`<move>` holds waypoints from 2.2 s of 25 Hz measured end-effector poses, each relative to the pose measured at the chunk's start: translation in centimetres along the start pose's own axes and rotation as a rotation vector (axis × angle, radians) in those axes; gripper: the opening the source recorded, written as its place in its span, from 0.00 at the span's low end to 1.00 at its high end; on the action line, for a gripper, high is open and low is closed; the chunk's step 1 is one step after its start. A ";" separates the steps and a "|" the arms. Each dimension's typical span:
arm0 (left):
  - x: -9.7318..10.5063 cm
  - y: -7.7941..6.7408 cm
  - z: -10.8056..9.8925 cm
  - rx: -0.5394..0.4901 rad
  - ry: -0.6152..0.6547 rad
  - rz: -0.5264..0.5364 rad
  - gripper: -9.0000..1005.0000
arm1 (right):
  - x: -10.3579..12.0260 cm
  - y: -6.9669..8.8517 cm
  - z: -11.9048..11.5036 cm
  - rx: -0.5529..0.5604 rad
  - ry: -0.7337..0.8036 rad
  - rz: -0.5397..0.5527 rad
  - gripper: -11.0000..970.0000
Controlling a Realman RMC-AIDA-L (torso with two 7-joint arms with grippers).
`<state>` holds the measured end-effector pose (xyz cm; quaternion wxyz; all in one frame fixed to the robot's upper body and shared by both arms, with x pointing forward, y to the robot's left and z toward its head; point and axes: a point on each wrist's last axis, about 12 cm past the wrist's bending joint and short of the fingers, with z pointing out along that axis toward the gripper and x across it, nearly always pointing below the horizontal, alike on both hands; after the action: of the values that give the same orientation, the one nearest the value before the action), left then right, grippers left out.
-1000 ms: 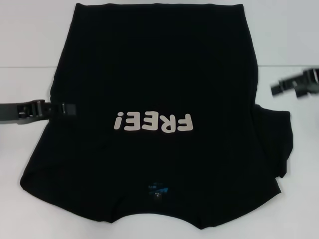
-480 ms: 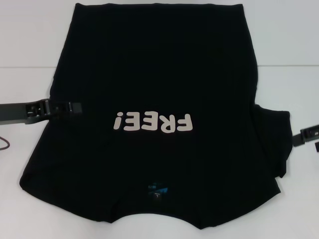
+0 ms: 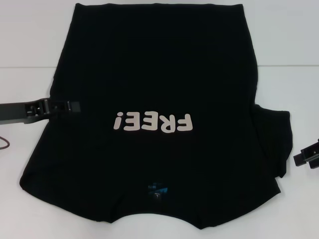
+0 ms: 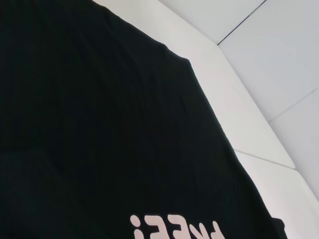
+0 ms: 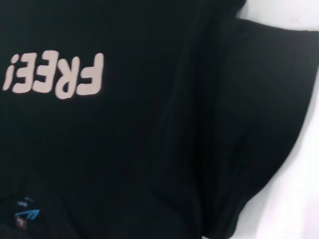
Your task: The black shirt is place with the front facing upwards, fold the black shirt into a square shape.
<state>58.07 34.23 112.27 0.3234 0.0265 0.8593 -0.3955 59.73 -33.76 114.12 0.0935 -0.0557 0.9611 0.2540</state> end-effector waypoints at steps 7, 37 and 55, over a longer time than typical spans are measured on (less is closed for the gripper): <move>0.0 0.2 0.2 -0.011 -0.008 -0.004 0.37 | 0.1 -0.3 1.3 0.004 -0.009 0.024 0.45; 0.2 0.6 0.1 -0.033 -0.027 -0.006 0.40 | -0.5 0.5 4.7 0.036 -0.022 0.064 0.32; 0.2 0.5 0.1 -0.025 -0.035 -0.011 0.41 | -1.1 -1.1 3.0 0.071 -0.123 0.093 0.03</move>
<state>58.12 34.47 111.78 0.3366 0.0109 0.8585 -0.3866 61.44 -33.13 111.29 0.1423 0.0078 0.9634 0.2269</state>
